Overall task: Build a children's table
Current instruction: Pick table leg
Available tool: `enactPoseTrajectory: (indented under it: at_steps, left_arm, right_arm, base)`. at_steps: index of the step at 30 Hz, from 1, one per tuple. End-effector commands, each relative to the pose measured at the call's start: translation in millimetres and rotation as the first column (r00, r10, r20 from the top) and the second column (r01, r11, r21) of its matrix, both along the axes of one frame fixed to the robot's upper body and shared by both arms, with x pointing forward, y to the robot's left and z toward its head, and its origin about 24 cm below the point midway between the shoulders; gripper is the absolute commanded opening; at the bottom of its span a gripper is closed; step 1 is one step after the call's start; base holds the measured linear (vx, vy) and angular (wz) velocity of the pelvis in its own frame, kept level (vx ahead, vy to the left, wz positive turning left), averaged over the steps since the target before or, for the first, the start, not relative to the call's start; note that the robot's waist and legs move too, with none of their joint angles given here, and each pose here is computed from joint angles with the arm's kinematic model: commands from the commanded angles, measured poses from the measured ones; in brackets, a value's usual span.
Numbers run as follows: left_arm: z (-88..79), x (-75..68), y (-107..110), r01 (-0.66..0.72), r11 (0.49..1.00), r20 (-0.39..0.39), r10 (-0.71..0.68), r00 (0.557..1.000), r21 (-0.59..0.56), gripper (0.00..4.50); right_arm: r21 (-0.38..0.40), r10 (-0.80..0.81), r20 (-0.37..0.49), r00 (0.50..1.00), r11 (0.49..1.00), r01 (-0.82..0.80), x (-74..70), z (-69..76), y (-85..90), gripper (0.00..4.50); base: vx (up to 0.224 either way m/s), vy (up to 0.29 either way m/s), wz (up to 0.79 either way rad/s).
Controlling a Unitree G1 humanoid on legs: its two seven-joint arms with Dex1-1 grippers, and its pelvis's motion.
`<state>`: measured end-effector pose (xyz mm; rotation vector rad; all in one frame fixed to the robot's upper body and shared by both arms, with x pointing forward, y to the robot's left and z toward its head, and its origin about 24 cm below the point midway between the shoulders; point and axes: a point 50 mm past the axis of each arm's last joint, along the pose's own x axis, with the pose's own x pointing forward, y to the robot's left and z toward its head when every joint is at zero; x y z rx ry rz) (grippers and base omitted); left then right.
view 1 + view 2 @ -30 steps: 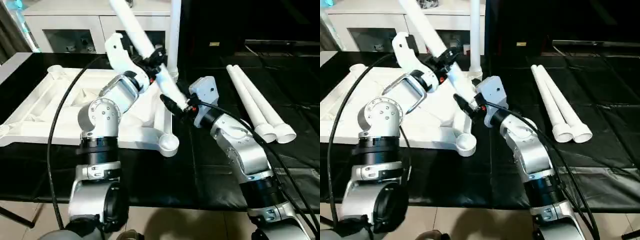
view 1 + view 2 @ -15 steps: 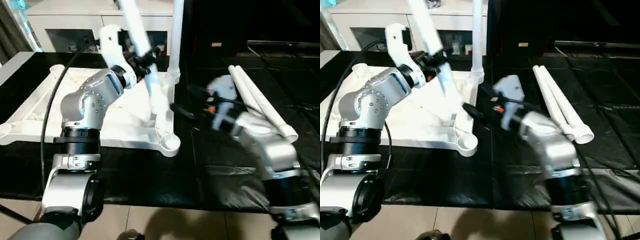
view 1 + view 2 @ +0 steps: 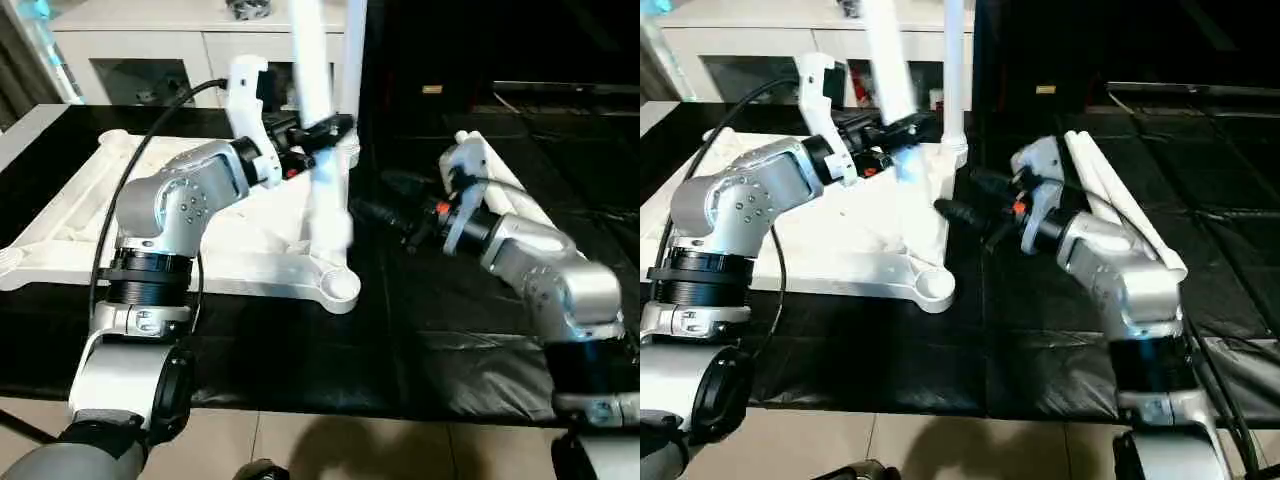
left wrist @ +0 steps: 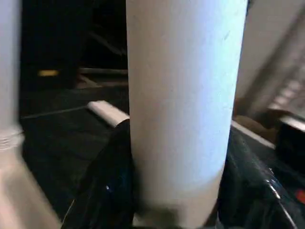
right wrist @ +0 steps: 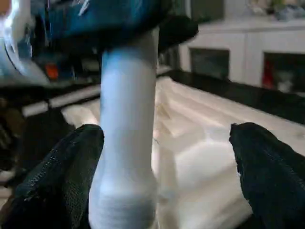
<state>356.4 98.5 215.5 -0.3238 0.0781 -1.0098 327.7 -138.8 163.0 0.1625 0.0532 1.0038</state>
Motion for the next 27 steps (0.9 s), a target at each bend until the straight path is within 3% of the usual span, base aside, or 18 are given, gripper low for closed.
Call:
enactPoseTrajectory:
  at_steps: [1,4,6,10,12,13,17,27]
  left_arm:
    - [9.8,-6.2,-4.2,0.072,0.997,0.038,-0.073,0.997,0.012,1.89]
    - [11.5,-12.2,-7.2,0.146,0.989,0.049,-0.147,0.988,0.008,1.89]
    - [14.8,-23.5,-11.4,0.281,0.960,0.076,-0.280,0.957,-0.006,1.89]
    - [16.3,-31.7,-14.4,0.370,0.929,0.106,-0.368,0.924,0.002,1.89]
    - [17.9,-39.4,-17.4,0.457,0.889,0.130,-0.454,0.882,0.002,1.89]
    - [17.9,-39.4,-17.4,0.457,0.889,0.130,-0.454,0.882,0.002,1.89]
    - [19.3,-54.4,-21.5,0.610,0.792,0.141,-0.602,0.786,-0.019,1.89]
    - [17.6,-56.3,-24.2,0.655,0.755,0.113,-0.648,0.753,-0.037,1.89]
  right_arm:
    - [0.024,0.049,-0.012,0.999,0.999,-0.049,-1.5,4.0,-0.9,4.50]
    - [0.022,0.129,-0.030,0.991,0.992,-0.128,-6.6,4.0,2.3,4.50]
    - [0.023,0.171,-0.058,0.984,0.985,-0.170,-10.5,1.5,5.6,4.50]
    - [0.035,0.221,-0.085,0.972,0.975,-0.219,-13.7,0.4,8.7,4.50]
    - [0.041,0.281,-0.105,0.954,0.960,-0.278,-18.3,-0.8,12.8,4.50]
    - [0.041,0.281,-0.105,0.954,0.960,-0.278,-18.3,-0.8,12.8,4.50]
    - [0.102,0.460,-0.101,0.882,0.887,-0.451,-32.7,1.5,18.1,4.50]
    - [0.045,0.546,-0.125,0.828,0.837,-0.545,-39.5,-3.3,14.6,4.50]
  base:
    - [0.000,0.000,0.00]
    - [0.000,0.000,0.00]
    - [0.000,0.000,0.00]
    - [0.000,0.000,0.00]
    - [0.000,0.000,0.00]
    - [0.000,0.000,0.00]
    - [0.000,0.000,0.00]
    - [0.000,0.000,0.00]
